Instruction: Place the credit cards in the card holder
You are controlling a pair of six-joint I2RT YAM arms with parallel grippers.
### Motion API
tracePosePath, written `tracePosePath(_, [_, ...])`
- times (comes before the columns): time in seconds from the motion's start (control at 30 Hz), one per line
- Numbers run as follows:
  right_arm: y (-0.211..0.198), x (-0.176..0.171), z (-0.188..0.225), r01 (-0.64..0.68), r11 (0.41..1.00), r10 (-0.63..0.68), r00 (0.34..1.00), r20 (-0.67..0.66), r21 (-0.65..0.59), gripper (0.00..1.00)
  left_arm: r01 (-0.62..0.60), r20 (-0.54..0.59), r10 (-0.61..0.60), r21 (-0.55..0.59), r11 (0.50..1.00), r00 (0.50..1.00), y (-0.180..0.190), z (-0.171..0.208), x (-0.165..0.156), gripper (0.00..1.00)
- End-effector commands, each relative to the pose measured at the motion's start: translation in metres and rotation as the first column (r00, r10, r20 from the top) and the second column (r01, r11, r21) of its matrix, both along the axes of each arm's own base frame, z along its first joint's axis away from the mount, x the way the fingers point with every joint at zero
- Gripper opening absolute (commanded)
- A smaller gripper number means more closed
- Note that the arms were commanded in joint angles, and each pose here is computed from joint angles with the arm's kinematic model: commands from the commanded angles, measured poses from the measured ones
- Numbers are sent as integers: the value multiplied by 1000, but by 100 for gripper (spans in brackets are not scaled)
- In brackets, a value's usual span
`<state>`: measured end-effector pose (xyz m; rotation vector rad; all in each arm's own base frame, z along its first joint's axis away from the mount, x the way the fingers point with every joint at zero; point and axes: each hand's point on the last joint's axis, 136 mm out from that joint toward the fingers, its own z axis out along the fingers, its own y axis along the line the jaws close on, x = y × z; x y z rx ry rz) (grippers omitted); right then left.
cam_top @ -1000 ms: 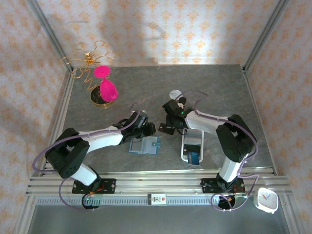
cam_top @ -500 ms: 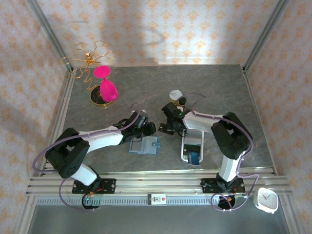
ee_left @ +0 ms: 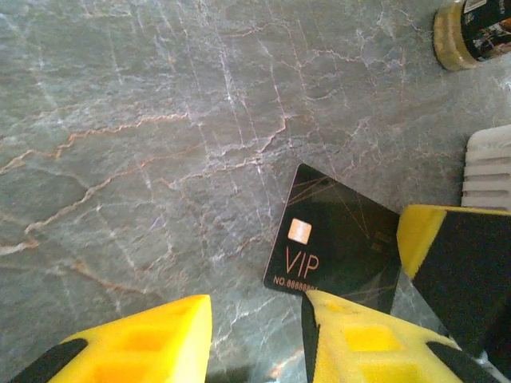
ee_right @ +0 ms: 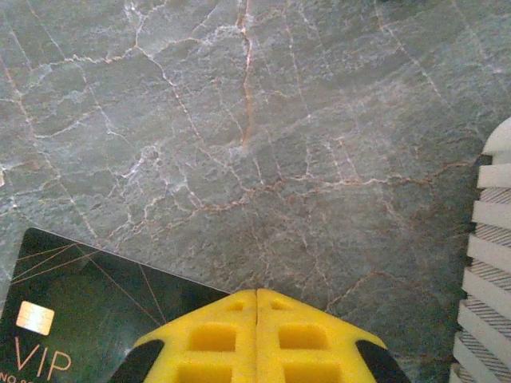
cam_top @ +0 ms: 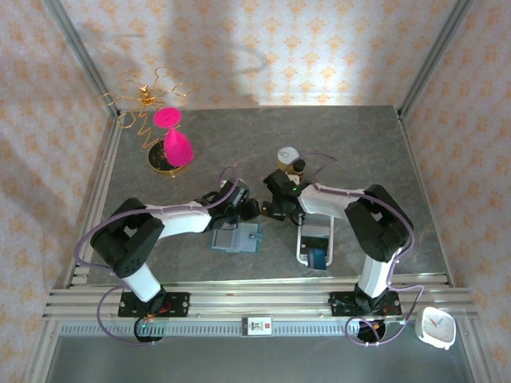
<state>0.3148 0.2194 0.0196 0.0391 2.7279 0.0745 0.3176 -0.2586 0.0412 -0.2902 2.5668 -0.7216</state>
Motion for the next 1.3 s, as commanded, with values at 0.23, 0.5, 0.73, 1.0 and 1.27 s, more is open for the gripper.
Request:
tracePosePath(0.23, [-3, -74, -27, -45, 994, 30, 988, -149, -100, 0, -123, 84, 123, -7, 992, 989, 37, 26, 13, 36])
tracePosePath(0.5, [-11, -117, -30, -24, 990, -1, 984, -177, -138, 0, -103, 82, 111, -91, 991, 990, 51, 47, -13, 34])
tracePosePath(0.73, [-3, -151, -27, -41, 993, 20, 983, -184, -113, 0, -50, 66, 60, -143, 988, 996, 54, 54, -54, 33])
tracePosePath(1.0, [19, -163, -7, -47, 999, 45, 990, -133, -16, 0, -18, 3, 19, -208, 978, 1000, 56, 49, -106, 31])
tracePosePath(1.27, [39, -144, 8, -37, 991, 41, 999, -28, 128, 0, -54, -52, 42, -281, 958, 998, 49, 40, -149, 33])
